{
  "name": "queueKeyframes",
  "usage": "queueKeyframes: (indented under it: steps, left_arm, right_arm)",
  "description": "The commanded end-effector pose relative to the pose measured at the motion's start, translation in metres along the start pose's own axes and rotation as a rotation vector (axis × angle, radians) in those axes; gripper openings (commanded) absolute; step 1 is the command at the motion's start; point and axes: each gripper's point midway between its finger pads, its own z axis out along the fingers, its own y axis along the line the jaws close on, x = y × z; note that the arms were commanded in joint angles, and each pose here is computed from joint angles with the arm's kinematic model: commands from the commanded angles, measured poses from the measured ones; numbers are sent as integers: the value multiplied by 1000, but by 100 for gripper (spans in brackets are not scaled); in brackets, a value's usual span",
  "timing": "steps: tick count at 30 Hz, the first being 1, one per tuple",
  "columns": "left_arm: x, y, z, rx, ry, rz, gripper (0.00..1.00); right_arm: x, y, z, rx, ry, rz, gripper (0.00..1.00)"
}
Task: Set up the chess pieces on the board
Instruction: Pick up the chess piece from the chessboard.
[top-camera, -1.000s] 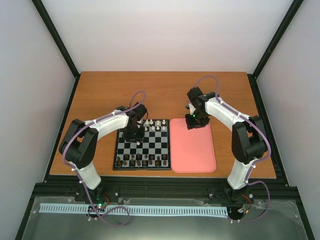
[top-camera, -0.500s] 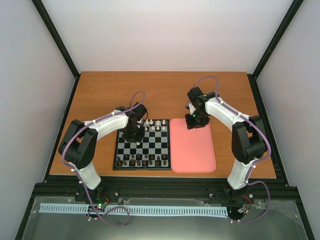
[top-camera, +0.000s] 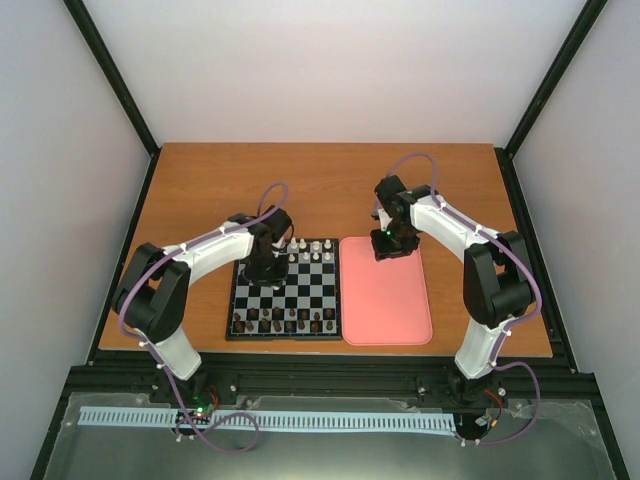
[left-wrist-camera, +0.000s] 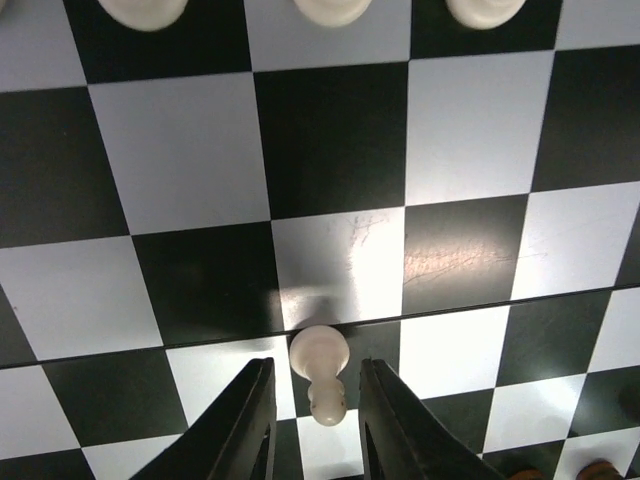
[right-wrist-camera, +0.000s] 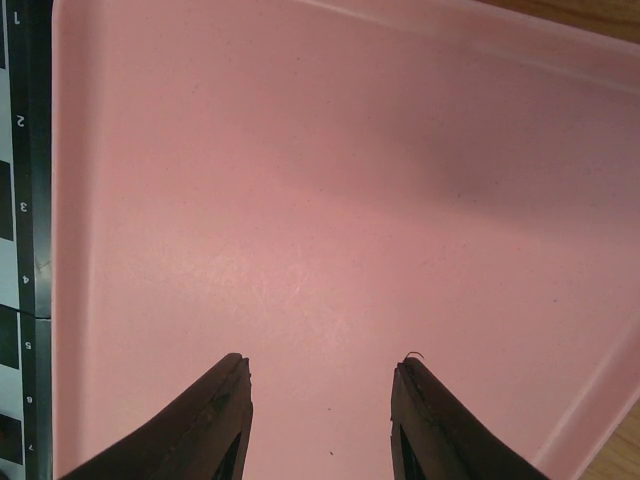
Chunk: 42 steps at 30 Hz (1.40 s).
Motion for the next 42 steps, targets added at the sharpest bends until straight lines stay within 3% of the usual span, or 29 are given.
queueKeyframes:
  steps: [1,12,42]
  left_arm:
    - [8,-3,-3,13,12,9,26]
    - [7,-4,-1,21,14,9,22]
    - [-2,-4,-4,-11,3,30,23]
  right_arm:
    - [0,-6,0,13,-5,3,40]
    - [3,-7,3,14,5,2,40]
    - [6,-7,3,10,4,-6,40]
